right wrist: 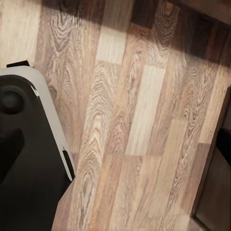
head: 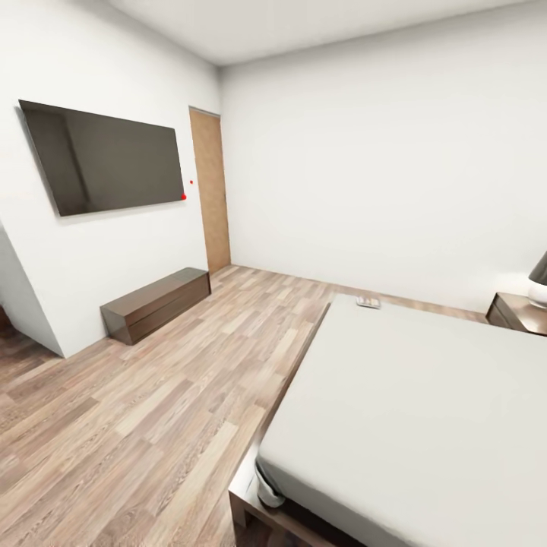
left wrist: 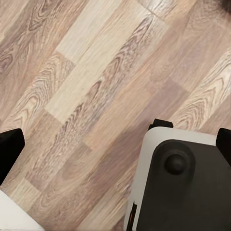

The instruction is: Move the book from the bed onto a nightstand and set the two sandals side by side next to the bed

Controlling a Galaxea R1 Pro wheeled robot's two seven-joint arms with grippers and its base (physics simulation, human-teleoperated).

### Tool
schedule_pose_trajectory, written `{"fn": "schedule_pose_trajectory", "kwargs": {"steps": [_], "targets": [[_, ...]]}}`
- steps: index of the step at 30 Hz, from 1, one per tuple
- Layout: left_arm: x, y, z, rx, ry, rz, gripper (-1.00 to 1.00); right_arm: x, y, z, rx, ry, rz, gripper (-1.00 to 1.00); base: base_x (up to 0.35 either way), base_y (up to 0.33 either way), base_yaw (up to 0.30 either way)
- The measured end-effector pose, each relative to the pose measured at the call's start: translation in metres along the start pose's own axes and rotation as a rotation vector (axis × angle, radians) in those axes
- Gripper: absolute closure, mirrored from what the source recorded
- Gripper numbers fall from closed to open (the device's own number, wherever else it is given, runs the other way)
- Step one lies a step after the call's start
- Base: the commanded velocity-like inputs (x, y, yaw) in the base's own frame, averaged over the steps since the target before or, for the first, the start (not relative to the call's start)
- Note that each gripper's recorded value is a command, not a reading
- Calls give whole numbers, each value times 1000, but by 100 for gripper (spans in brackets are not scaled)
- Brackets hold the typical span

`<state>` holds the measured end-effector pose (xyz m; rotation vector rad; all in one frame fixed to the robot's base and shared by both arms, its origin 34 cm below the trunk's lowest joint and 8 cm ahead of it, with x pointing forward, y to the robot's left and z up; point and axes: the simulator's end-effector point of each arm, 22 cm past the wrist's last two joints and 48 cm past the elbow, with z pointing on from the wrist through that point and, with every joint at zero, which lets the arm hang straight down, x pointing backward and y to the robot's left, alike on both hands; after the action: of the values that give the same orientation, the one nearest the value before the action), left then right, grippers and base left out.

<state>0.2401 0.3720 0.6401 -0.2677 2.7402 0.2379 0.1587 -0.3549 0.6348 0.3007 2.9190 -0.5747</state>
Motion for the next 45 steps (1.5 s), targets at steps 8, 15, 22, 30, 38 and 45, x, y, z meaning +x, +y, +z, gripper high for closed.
{"fn": "schedule_pose_trajectory", "kwargs": {"steps": [8, 15, 22, 30, 38, 45], "targets": [[0, -2, 0, 3, 0, 2, -100, 0, 0, 0, -1, -1, -1, -100, 0, 0, 247], [1, -4, 0, 6, 2, 1, -100, 0, 2, 0, -3, 0, -2, -100, 0, 0, 247], [2, -8, 0, 11, 3, -3, -100, 0, 3, -1, -4, 0, -2, -100, 0, 0, 247], [3, -10, -1, 14, 5, -4, -100, 1, 3, -1, -5, 0, -2, -100, 0, 0, 247], [3, -10, -1, 14, 6, -3, -100, 1, 5, -1, -7, 1, -2, -100, -24, 15, 247], [4, -10, -1, 14, 6, -2, -100, 1, 4, -1, -5, 0, -2, -100, -61, 55, 248]]}}
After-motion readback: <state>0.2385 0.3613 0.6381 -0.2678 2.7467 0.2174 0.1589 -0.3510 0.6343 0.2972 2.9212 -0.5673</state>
